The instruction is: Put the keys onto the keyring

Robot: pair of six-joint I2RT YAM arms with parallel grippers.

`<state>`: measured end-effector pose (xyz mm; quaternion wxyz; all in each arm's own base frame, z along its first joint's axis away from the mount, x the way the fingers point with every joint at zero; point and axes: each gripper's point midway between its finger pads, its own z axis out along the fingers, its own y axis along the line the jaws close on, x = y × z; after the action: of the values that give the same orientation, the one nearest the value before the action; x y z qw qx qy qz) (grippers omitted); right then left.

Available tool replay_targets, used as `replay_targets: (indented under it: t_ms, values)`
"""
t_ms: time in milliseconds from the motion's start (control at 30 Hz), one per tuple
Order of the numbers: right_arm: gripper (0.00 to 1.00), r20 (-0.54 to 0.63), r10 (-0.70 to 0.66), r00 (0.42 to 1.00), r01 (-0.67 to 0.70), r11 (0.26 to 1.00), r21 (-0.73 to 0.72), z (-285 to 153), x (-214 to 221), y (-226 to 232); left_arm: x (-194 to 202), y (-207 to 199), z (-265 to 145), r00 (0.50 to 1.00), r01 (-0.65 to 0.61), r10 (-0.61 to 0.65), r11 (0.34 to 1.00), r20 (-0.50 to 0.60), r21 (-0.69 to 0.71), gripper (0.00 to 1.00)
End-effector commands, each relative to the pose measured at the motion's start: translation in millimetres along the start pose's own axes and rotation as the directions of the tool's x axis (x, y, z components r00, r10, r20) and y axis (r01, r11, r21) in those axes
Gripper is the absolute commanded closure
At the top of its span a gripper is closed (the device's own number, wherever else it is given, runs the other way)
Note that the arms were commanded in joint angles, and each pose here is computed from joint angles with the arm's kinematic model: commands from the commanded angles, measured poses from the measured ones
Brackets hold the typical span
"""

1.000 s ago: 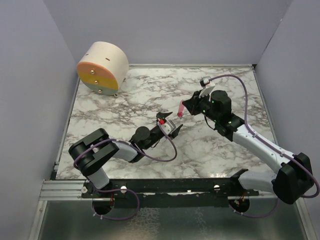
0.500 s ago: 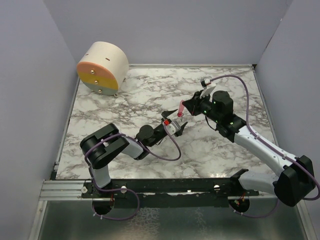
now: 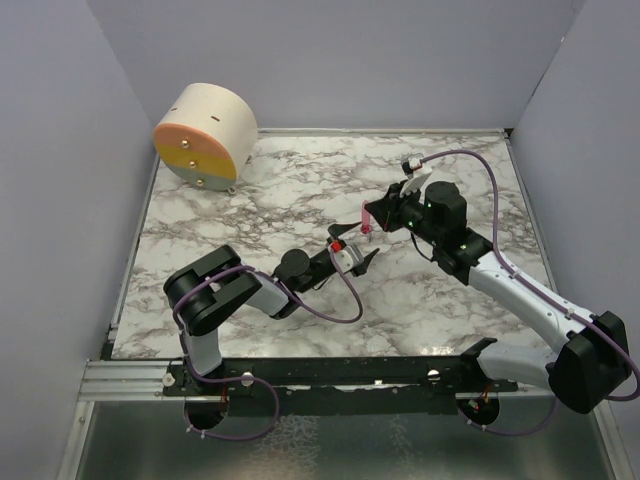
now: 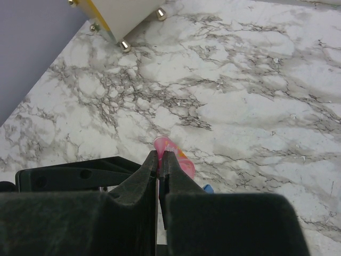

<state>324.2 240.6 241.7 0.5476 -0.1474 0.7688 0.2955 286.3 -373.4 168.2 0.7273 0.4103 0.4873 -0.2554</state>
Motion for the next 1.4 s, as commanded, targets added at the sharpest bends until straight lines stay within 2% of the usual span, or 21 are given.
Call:
replay_targets:
  t_ms: [0, 367, 700, 867, 1067, 1133, 1367]
  values:
    - [0.99, 0.027, -0.017, 1.000, 0.018, 1.000, -0.019, -6, -13, 7, -4, -14, 0, 0.999, 0.033, -0.035, 0.998, 0.029, 0.061, 0.26]
    - [0.99, 0.040, -0.020, 0.999, 0.020, 1.000, 0.003, -1, -23, 4, 0, -31, -11, 0.994, 0.099, -0.103, 0.988, 0.023, 0.117, 0.26]
    - [0.99, 0.041, -0.013, 0.999, 0.013, 1.000, -0.003, 7, -26, 6, -6, -44, -14, 0.993, 0.110, -0.116, 0.982, 0.033, 0.153, 0.26]
    - [0.99, 0.037, -0.011, 0.999, 0.011, 1.000, -0.007, 6, -24, 6, -8, -31, -19, 0.990, 0.136, -0.139, 0.988, 0.028, 0.074, 0.26]
    - [0.99, 0.027, -0.012, 1.000, 0.012, 1.000, -0.011, 2, -17, 6, -10, -3, -30, 0.984, 0.177, -0.178, 0.980, 0.005, -0.089, 0.26]
    - [0.99, 0.025, -0.014, 1.000, 0.015, 1.000, -0.016, 1, -15, 6, -22, 8, -33, 0.985, 0.174, -0.172, 0.976, 0.025, -0.129, 0.27]
    - [0.99, 0.001, -0.020, 1.000, 0.020, 0.999, -0.050, -2, -6, 11, -31, 19, -34, 0.997, 0.076, -0.073, 0.985, 0.025, -0.153, 0.27]
